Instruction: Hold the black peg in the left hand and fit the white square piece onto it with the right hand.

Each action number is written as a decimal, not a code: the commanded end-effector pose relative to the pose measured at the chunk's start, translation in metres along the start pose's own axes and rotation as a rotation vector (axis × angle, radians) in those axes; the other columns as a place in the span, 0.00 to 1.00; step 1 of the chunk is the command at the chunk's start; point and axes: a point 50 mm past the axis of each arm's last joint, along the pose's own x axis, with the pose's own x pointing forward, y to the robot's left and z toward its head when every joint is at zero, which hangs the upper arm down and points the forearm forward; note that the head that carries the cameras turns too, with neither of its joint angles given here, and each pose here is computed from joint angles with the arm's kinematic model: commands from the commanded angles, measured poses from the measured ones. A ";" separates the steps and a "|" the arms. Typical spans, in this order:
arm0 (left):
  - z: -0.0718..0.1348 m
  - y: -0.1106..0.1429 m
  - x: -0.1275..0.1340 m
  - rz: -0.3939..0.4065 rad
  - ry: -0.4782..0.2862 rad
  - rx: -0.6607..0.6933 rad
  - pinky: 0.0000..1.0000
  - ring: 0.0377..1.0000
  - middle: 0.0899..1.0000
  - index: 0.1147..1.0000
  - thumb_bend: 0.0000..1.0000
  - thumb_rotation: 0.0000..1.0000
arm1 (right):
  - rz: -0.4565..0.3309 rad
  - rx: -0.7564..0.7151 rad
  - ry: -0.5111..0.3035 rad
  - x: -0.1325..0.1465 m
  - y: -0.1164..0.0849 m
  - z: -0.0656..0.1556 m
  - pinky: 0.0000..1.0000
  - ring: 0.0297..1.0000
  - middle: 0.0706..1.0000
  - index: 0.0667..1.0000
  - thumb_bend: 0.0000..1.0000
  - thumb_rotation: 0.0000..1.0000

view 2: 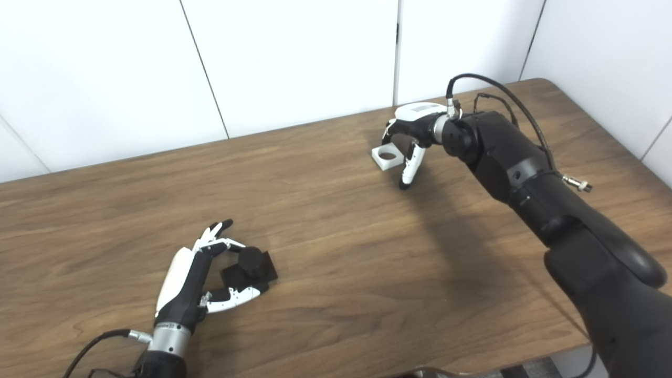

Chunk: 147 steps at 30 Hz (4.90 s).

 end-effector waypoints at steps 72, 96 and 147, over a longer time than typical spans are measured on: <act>-0.004 -0.010 0.007 -0.025 0.085 0.037 1.00 1.00 0.95 0.42 0.52 0.08 | -0.600 0.018 -0.373 -0.096 -0.092 0.028 0.96 0.91 0.81 0.44 0.52 0.14; 0.004 -0.004 0.015 -0.011 0.093 0.052 1.00 1.00 0.95 0.42 0.52 0.08 | -0.608 0.025 -0.706 -0.149 -0.063 0.130 0.98 0.94 0.81 0.44 0.52 0.14; 0.012 -0.012 0.021 -0.009 0.086 0.039 1.00 1.00 0.95 0.42 0.52 0.08 | -0.321 -0.099 -0.792 -0.108 -0.069 0.218 1.00 0.95 0.82 0.44 0.53 0.14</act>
